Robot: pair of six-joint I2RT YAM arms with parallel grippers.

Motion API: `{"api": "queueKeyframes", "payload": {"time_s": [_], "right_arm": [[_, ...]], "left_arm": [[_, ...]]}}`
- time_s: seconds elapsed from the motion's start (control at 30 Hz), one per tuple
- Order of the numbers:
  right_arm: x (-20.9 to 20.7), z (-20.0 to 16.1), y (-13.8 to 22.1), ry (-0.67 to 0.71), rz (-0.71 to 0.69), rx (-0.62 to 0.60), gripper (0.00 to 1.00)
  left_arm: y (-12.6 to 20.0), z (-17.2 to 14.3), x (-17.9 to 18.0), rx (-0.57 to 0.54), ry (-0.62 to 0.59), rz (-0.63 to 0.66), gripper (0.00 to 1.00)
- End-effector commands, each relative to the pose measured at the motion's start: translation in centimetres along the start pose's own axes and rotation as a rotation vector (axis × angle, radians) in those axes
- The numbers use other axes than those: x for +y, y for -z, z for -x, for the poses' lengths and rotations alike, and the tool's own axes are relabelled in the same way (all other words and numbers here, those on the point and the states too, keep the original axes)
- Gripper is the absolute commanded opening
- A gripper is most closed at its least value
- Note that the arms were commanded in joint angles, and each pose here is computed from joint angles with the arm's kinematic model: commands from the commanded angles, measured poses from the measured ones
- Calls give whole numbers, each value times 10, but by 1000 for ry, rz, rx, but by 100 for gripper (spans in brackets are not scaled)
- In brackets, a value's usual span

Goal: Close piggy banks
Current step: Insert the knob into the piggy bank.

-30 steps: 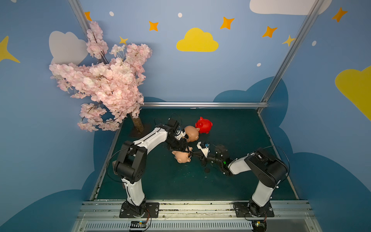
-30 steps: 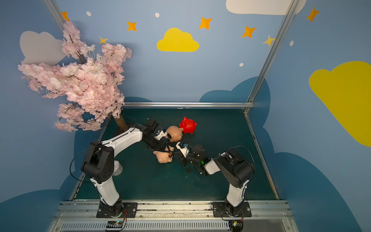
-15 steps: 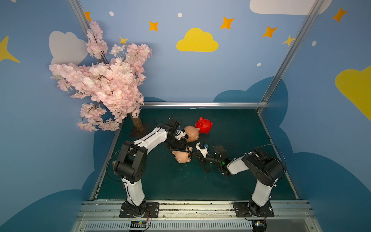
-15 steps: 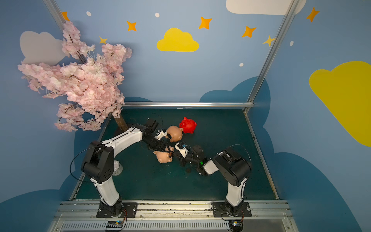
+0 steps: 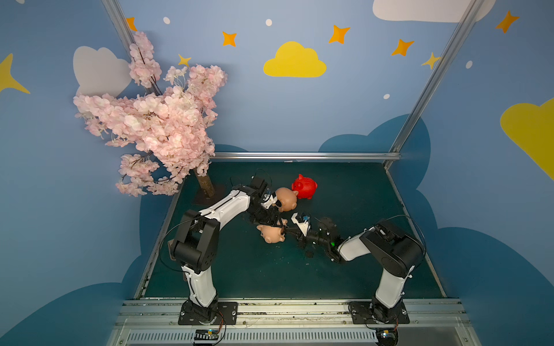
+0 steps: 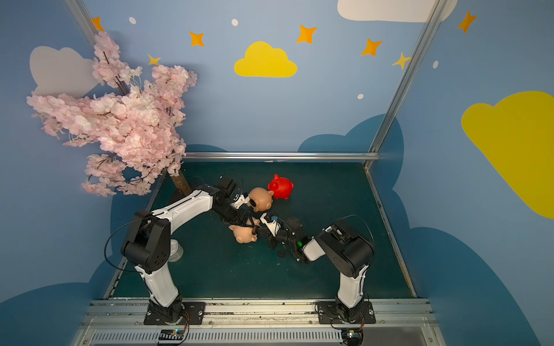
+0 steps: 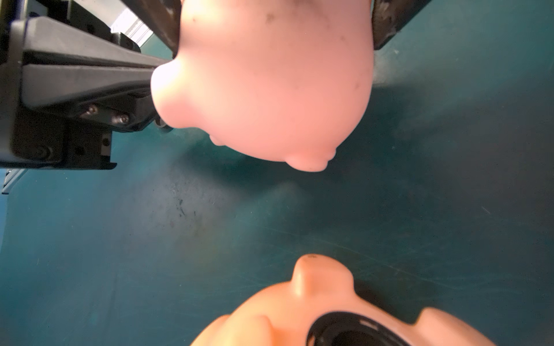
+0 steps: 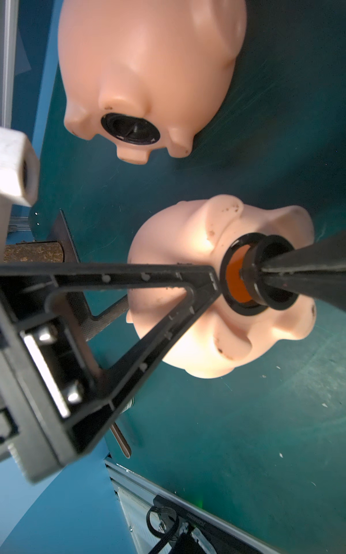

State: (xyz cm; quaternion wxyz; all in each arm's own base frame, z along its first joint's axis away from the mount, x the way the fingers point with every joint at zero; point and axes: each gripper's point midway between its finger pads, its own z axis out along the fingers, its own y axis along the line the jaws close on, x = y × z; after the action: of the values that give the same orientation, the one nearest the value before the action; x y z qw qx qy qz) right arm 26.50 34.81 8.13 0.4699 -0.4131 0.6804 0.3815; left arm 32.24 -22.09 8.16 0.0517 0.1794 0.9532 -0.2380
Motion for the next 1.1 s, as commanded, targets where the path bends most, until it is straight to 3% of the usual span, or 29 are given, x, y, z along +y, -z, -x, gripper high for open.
{"api": "queueKeyframes", "payload": {"time_s": [0.0,1.07], "right_arm": [[-3,9,-7,8,-15,-26,0],[1,9,-14,12,-21,-42,0]], "left_arm": [[-29,-26,-7,123,41,-80,76],[-29,-26,-7,128,36,-80,76]]}}
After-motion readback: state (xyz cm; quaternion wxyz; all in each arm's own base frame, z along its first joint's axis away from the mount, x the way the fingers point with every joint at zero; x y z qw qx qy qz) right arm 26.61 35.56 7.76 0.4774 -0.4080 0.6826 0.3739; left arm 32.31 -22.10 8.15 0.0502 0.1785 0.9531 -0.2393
